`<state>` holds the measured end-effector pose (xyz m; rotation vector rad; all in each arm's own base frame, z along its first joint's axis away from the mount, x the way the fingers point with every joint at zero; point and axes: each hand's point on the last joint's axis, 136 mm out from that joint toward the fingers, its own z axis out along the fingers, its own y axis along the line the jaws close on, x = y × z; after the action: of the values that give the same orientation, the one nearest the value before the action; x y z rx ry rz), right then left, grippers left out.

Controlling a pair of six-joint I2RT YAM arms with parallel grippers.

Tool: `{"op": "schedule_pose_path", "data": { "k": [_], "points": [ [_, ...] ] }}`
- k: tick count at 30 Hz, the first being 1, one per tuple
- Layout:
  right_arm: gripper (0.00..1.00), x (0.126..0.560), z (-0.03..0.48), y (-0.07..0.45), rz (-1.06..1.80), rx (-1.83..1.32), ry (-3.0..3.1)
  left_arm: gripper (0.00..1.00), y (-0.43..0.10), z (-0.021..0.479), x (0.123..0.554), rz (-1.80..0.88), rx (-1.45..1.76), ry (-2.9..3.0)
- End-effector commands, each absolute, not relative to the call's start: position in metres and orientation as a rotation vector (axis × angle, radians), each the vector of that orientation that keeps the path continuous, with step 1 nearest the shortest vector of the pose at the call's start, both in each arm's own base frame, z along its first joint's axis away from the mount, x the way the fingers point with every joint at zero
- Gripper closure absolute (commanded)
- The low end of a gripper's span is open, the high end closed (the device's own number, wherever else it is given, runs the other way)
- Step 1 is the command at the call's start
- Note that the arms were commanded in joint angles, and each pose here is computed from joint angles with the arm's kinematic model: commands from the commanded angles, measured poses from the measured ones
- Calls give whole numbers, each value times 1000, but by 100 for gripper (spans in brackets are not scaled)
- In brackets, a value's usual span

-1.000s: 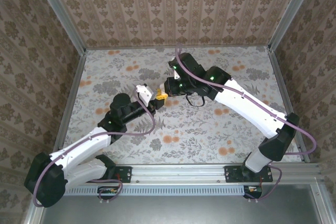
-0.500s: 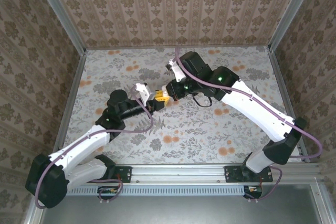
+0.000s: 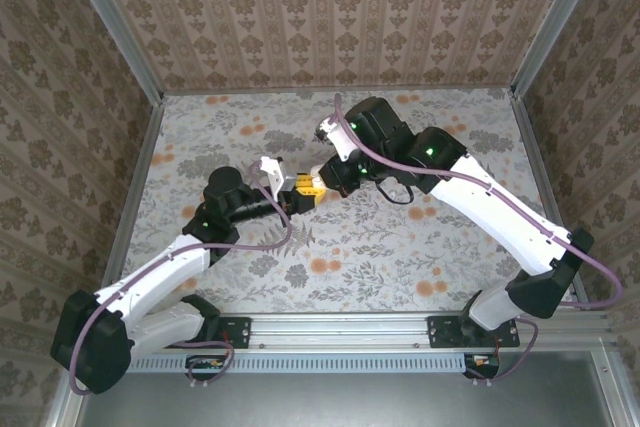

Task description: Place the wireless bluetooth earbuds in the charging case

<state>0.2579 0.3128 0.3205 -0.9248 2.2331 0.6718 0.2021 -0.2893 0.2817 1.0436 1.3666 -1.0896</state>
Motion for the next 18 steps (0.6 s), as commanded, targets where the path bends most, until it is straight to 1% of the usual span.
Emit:
{"op": "schedule_pose_path", "data": {
  "k": [1,11,12,15,16,18],
  "points": [
    [88,247,331,331,768,-1069,2110,100,-295,301,189,-1161,1099,1287],
    [86,241,327,336,798,-1173,2062,100,-298,301,184,-1187,1139,1288],
    [83,243,327,335,790,-1162,2068,100,-298,300,185,-1185,1138,1293],
    [71,252,329,330,751,-1081,2097,100,-297,299,188,-1168,1129,1307],
    [64,256,330,327,731,-1039,2109,100,-297,298,189,-1161,1128,1313],
    [61,265,332,320,686,-940,2144,100,-297,296,191,-1149,1123,1327]
  ]
}}
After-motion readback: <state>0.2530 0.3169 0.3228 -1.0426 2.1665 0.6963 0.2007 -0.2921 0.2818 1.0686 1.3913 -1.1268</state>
